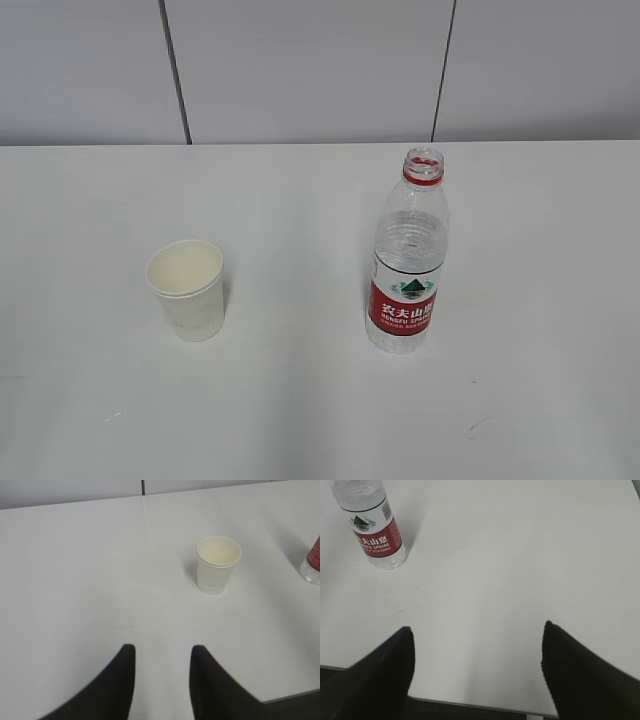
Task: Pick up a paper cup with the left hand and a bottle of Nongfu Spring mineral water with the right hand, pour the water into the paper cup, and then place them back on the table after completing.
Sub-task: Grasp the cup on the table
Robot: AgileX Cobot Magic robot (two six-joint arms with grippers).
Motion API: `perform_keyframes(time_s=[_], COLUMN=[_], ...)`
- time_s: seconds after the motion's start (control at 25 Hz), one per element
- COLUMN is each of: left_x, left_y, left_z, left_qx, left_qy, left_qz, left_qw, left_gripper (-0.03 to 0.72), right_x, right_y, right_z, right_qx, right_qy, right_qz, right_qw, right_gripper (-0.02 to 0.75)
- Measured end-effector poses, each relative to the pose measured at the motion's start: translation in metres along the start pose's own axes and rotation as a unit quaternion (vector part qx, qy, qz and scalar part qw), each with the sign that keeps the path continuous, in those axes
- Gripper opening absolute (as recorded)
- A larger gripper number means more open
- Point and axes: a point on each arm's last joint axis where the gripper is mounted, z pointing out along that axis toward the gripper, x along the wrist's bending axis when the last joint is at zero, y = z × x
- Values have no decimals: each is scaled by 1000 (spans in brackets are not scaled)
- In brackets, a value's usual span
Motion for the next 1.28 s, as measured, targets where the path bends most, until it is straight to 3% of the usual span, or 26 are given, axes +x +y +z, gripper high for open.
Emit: perform_keyframes(time_s=[1.28], left_x=[0], left_y=[0], left_z=[0], left_qx=[0], left_qy=[0], left_qz=[0], left_qw=[1000], left_gripper=[238], right_x=[0], right_y=[0], right_z=[0], right_qx=[0], right_qy=[0], right_qz=[0], right_qw=[1000], right_gripper=[586])
